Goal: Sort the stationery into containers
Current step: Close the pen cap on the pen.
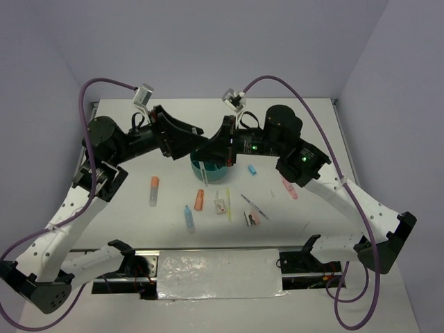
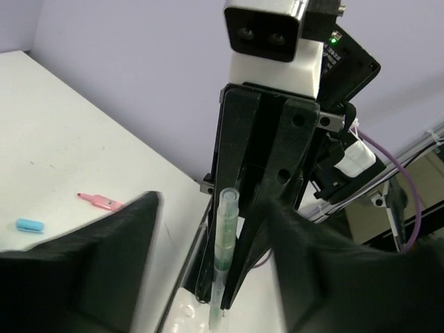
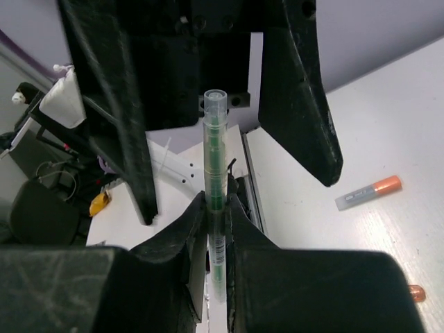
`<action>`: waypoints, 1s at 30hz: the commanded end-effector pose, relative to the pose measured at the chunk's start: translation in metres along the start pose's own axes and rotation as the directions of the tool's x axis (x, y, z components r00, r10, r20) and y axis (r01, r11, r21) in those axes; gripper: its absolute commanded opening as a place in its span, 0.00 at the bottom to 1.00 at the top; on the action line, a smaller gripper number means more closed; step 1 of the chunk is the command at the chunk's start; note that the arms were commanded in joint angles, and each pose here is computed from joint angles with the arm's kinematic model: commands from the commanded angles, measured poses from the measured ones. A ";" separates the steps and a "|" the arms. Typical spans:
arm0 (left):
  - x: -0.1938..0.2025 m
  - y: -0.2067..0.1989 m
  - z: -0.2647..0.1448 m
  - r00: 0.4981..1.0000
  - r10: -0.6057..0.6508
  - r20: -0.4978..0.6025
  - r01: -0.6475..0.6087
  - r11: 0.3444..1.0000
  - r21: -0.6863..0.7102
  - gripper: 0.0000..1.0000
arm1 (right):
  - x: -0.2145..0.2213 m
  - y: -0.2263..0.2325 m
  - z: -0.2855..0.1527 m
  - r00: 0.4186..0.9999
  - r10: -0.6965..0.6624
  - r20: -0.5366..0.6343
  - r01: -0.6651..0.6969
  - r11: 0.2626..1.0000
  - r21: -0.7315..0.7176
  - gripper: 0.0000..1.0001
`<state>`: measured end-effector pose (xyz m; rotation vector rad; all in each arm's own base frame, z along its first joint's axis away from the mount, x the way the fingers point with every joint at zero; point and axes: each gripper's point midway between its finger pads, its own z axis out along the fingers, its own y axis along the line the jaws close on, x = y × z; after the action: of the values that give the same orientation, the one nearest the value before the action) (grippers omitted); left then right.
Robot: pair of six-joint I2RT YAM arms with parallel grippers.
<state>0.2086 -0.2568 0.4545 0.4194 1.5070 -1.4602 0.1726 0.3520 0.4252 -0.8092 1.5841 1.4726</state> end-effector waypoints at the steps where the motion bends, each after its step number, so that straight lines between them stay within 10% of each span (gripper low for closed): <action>1: -0.023 -0.021 -0.001 0.995 0.090 0.041 -0.091 0.996 0.021 0.82 | -0.010 0.018 -0.005 0.998 -0.054 0.031 0.056 0.997 -0.057 0.00; 8: -0.034 -0.018 -0.004 0.992 0.114 0.049 -0.112 0.992 -0.051 0.84 | -0.005 0.018 -0.009 0.998 -0.054 0.019 0.055 0.997 -0.051 0.00; 18: -0.022 -0.012 -0.002 0.998 0.066 0.020 -0.065 0.997 -0.040 0.50 | -0.006 0.020 -0.011 0.998 -0.063 0.011 0.063 0.997 -0.048 0.00; 24: -0.016 -0.012 -0.001 0.999 0.036 -0.009 -0.036 0.999 -0.029 0.07 | -0.012 0.019 -0.009 0.997 -0.079 0.011 0.079 0.996 -0.039 0.00; 30: 0.024 0.008 -0.006 0.993 -0.069 -0.100 0.063 0.996 -0.060 0.00 | -0.055 0.027 -0.001 0.986 -0.162 0.049 0.163 0.986 -0.030 0.00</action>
<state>0.2119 -0.2504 0.4649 0.3900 1.5310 -1.3945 0.1720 0.3519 0.4169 -0.8759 1.6757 1.4291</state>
